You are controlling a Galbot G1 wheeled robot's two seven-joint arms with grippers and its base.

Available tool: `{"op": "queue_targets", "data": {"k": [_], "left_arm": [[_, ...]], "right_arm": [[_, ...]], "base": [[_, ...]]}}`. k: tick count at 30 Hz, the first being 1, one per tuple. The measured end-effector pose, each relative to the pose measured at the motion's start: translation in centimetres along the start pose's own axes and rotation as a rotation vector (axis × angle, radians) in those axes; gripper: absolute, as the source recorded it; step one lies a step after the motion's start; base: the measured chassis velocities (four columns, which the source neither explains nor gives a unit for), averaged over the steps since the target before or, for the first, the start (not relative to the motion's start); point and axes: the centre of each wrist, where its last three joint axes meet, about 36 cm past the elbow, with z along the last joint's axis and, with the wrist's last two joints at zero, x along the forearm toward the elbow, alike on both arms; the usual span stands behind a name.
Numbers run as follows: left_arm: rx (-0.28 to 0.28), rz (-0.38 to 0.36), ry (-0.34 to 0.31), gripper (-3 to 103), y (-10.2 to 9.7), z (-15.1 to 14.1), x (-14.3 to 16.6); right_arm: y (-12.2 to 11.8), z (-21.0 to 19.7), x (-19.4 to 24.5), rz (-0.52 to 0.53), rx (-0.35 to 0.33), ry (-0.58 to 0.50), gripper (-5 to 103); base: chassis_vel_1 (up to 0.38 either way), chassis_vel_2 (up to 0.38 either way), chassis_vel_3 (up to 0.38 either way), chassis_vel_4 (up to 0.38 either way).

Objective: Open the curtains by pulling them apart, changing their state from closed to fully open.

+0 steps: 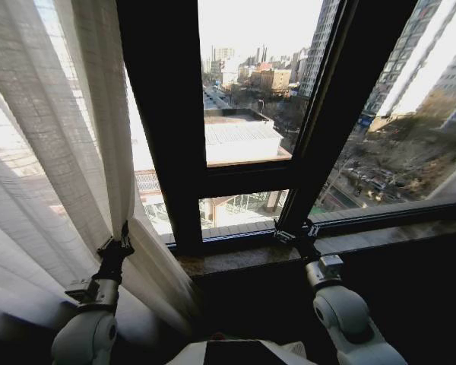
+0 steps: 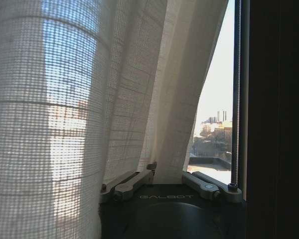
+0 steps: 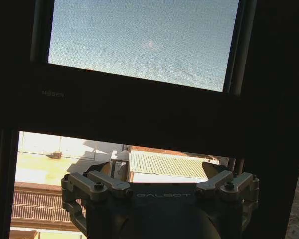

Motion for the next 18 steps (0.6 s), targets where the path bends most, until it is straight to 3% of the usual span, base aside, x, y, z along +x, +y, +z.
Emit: {"op": "queue_targets", "data": {"k": [18], "left_arm": [[0.013,-0.019,-0.011,0,-0.52,0.16,0.75]], "right_arm": [[0.35,0.21,0.16,-0.014,0.008,-0.001,100]], "base": [[0.349,0.349,-0.360,-0.352]]}}
